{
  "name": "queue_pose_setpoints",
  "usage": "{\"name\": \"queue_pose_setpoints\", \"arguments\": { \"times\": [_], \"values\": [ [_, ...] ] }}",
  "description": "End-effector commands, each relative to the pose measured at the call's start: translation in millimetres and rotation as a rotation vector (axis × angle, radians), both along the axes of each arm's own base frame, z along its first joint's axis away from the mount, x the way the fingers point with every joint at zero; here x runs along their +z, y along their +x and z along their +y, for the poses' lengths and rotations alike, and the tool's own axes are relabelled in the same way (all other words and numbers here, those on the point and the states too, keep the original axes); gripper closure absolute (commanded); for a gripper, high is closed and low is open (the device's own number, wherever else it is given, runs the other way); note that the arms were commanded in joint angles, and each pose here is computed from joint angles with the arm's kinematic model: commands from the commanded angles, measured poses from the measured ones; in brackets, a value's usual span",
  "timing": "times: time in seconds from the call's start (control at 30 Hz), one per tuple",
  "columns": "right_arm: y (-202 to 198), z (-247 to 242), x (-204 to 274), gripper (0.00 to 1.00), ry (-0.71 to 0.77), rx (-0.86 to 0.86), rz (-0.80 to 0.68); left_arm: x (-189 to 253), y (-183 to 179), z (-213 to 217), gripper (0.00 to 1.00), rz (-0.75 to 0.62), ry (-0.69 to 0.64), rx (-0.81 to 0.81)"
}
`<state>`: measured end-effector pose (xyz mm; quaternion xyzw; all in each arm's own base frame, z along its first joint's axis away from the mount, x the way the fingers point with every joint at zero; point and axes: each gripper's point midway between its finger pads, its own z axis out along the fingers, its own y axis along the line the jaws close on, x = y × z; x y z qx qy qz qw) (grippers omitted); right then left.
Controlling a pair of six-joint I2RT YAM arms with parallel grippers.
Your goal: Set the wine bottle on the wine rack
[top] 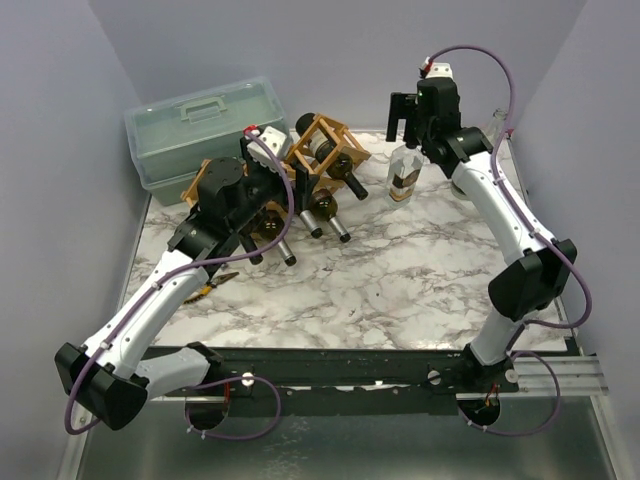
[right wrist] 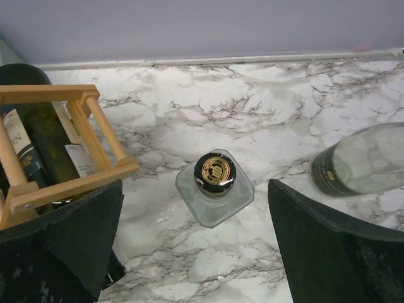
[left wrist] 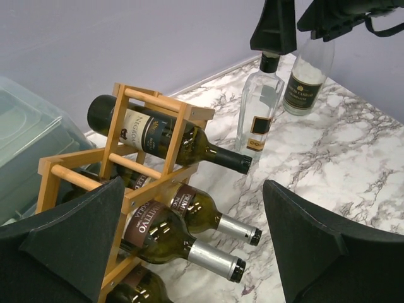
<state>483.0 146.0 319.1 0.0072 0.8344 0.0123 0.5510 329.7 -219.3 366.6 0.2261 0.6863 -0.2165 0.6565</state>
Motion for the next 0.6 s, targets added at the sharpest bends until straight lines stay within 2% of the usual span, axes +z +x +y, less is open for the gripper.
{"name": "queue_pose_setpoints", "arguments": {
  "times": [0.0,0.43,0.57],
  "values": [
    [7.4,-9.8,-10.0,0.03,-0.044,-0.005,0.071,17.4,-6.8,6.7,0.07,-0.078,0.005,0.025],
    [39.9,-14.3,-65.2,0.20,-0.022,-0.037,0.108,21.0,-18.6,-2.4,0.06,-0.106,0.013,-0.002],
    [45.7,-17.5,-79.2,0.34,-0.033,-0.068,0.108,22.4,-20.3,-1.3,0.05,-0.114,0.012,-0.001]
  ]
}}
